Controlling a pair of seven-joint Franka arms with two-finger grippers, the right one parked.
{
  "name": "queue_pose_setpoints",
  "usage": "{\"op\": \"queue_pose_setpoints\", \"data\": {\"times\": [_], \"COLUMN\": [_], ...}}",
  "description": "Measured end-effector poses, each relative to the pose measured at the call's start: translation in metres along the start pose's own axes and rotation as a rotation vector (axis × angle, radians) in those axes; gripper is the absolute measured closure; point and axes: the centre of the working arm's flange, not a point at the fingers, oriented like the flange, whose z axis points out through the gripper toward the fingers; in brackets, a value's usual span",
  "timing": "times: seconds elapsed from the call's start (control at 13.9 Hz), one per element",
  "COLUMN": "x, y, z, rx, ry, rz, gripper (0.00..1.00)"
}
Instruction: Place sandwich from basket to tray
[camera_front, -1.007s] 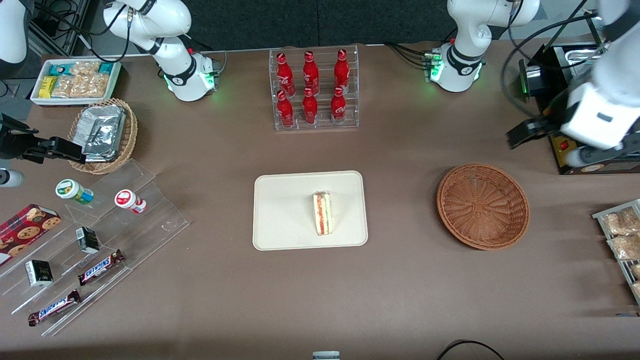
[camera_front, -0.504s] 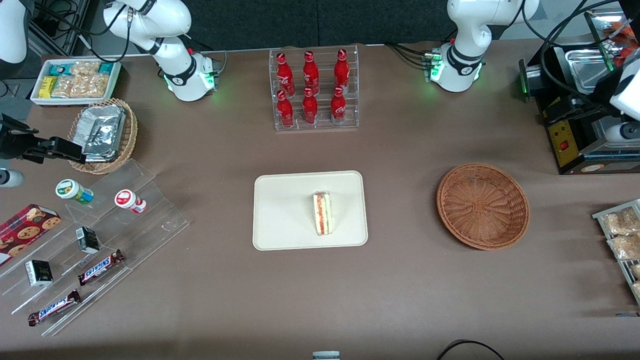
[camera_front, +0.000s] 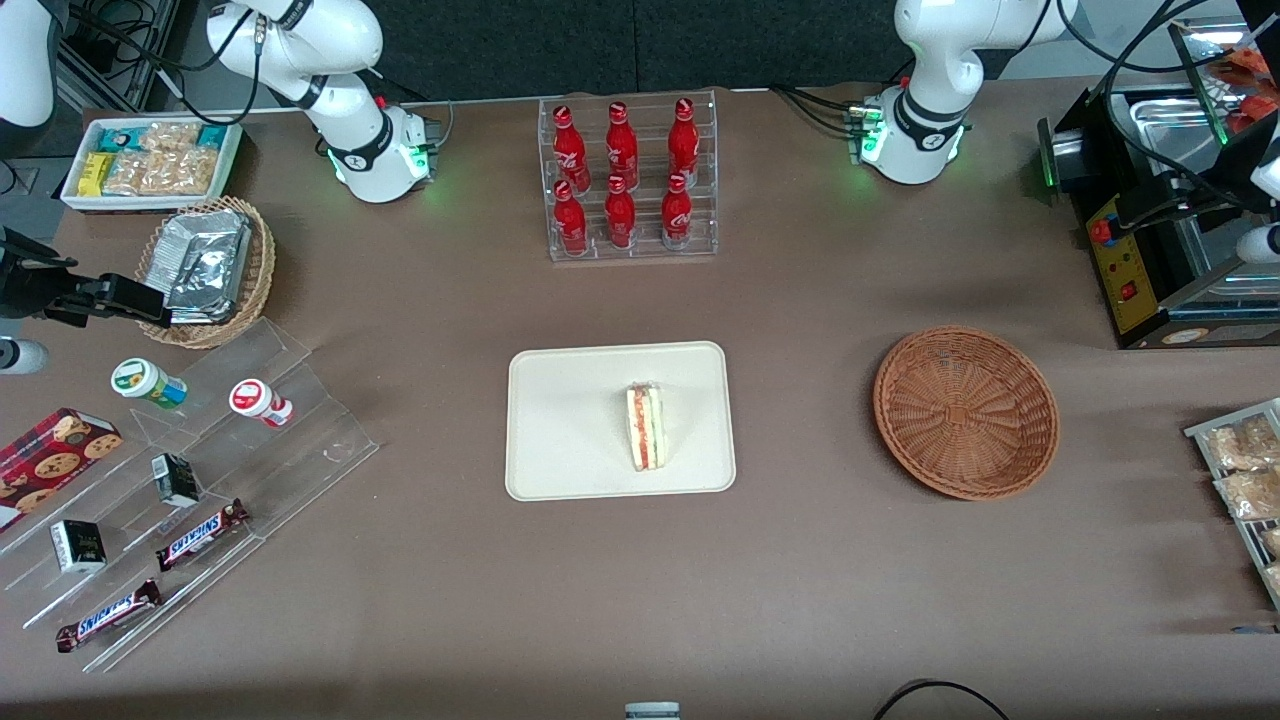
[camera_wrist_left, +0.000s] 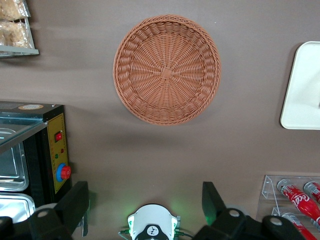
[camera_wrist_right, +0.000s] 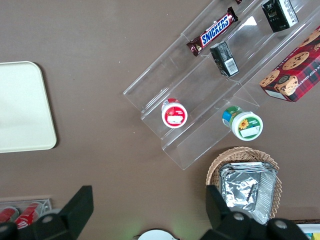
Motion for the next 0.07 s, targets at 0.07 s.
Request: {"op": "queue_pose_setpoints", "data": {"times": [0.07], "x": [0.0001], "y": [0.0027], "z": [0.0000], "rx": [0.001], "ry": [0.000], "rz": [0.005], "gripper": [0.00]}}
